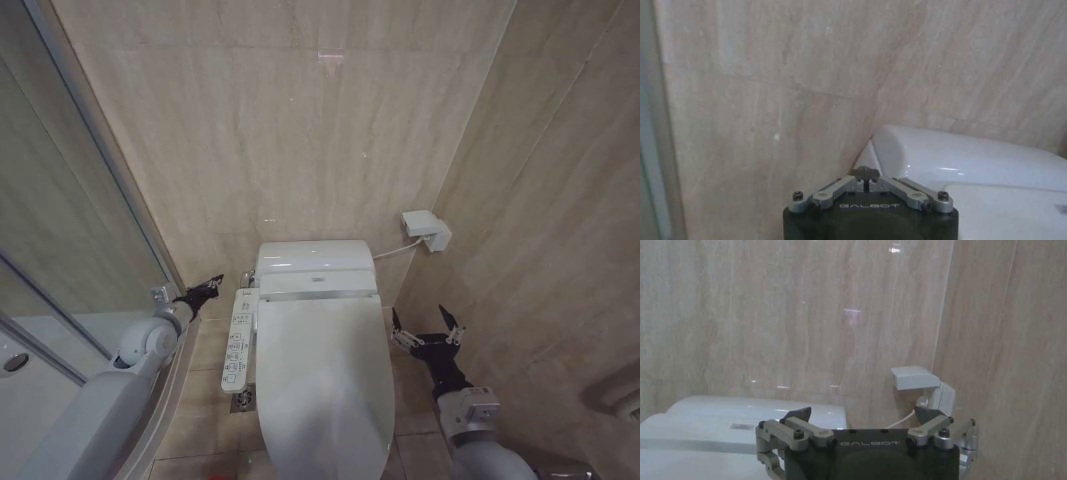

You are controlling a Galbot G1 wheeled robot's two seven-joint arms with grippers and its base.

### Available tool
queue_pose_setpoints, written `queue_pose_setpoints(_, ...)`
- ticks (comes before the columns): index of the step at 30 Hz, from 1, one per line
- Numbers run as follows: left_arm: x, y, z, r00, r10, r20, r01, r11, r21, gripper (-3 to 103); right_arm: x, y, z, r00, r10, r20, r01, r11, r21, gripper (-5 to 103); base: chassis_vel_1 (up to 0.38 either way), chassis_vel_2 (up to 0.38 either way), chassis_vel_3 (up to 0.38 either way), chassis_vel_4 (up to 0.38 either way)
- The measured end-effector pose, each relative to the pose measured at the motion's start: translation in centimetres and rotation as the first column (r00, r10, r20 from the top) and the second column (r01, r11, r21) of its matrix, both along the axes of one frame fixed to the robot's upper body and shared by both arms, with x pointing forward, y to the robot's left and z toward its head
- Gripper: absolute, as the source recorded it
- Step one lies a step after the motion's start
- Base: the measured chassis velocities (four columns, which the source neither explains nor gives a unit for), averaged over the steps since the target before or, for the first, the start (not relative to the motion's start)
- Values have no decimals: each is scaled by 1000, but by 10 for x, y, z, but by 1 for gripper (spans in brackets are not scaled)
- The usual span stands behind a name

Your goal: Open the toilet lid, clean the toilet bowl with a toilet brush, close the toilet lid, and flush.

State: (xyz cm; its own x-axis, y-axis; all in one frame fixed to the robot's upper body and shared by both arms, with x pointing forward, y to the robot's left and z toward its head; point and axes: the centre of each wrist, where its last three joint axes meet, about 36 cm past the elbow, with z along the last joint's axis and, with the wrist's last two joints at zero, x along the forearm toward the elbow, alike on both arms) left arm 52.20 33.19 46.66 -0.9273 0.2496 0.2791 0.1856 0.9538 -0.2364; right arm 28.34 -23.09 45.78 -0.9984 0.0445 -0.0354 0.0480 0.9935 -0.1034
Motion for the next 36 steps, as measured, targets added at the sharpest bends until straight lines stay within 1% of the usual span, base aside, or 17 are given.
queue_pose_setpoints(8,16,-6,2,1000,-14,-6,14,1000,1,0,0,0,0,1000,0,0,0,1000,0,100,0,0,0,0)
queue_pose_setpoints(12,29,-13,3,1000,-9,-19,10,1000,19,0,0,0,0,1000,0,0,0,1000,0,100,0,0,0,0)
queue_pose_setpoints(14,30,-14,3,1000,-9,-21,10,1000,20,0,0,0,0,1000,0,0,0,1000,0,100,0,0,0,0)
queue_pose_setpoints(20,45,-25,1,998,-2,-55,4,999,39,0,0,0,0,1000,0,0,0,1000,0,100,0,0,0,0)
queue_pose_setpoints(24,53,-37,2,997,2,-79,2,998,55,0,0,0,0,1000,0,0,0,1000,0,100,0,0,0,0)
queue_pose_setpoints(30,56,-39,0,996,6,-88,1,997,80,0,0,0,0,1000,0,0,0,1000,0,100,0,0,0,0)
queue_pose_setpoints(36,57,-30,-6,995,26,-101,-15,994,111,0,0,0,0,1000,0,0,0,1000,0,100,0,0,0,0)
